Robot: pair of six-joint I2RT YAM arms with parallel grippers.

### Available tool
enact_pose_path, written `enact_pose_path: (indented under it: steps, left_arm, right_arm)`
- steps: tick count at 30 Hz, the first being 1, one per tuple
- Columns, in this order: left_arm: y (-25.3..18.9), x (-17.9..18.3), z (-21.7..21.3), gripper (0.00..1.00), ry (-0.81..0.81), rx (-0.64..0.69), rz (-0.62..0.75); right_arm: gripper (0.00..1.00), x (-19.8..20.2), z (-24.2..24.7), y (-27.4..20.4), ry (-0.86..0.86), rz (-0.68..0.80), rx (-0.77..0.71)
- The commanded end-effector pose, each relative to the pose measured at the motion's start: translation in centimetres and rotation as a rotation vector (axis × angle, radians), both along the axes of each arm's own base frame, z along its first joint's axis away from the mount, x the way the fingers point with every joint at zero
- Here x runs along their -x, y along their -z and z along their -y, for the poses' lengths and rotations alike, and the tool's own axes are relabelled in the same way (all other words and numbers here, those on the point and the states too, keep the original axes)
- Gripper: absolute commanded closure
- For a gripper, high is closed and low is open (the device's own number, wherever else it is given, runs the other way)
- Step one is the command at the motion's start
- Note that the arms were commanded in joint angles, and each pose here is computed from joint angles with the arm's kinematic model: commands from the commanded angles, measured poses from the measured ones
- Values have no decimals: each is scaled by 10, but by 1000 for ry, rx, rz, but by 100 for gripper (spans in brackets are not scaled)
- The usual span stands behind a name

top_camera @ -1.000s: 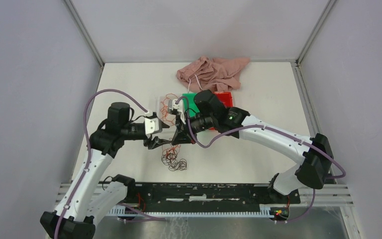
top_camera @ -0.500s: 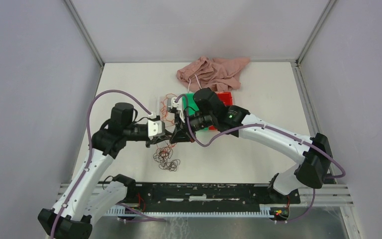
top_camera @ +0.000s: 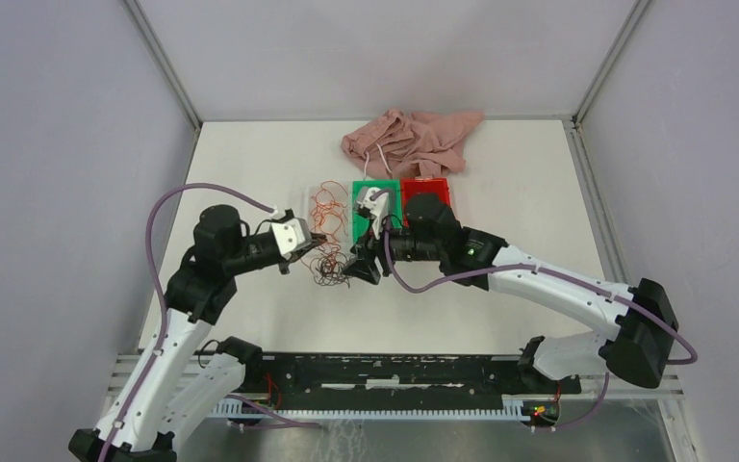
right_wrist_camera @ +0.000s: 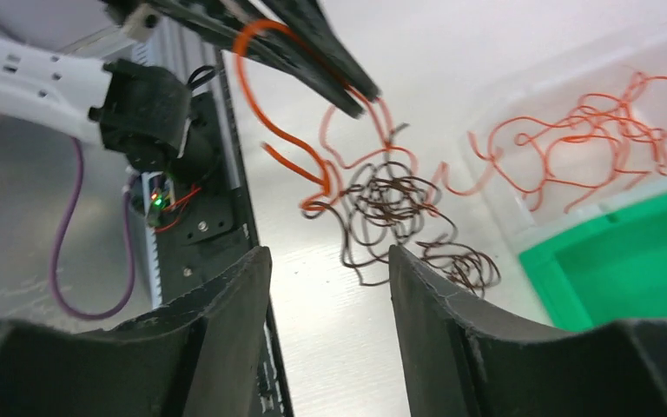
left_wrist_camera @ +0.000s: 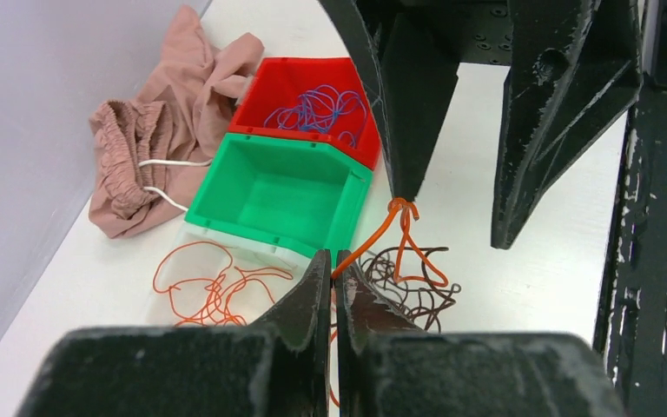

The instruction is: Untangle the cables

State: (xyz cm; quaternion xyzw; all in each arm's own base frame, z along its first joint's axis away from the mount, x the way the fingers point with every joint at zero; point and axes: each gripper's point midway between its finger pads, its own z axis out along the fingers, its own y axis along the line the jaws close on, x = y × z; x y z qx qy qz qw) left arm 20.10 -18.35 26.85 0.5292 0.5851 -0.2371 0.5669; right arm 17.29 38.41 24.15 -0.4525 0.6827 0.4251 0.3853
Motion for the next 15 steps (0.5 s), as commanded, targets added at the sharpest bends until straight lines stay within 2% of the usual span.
enact_pose_path:
  steps: [1,9,15]
  left_arm:
    - [-32,0,3,97,-48,105,2]
    - [-56,6,7,97,-47,176,-52]
    - [-67,9,7,97,-43,196,-32]
  right_arm:
    - [39,-27,2,-47,199,52,-219]
    - [29,-11,-19,-65,91,3,-398]
    - [25,-14,-35,-72,97,-68,-473]
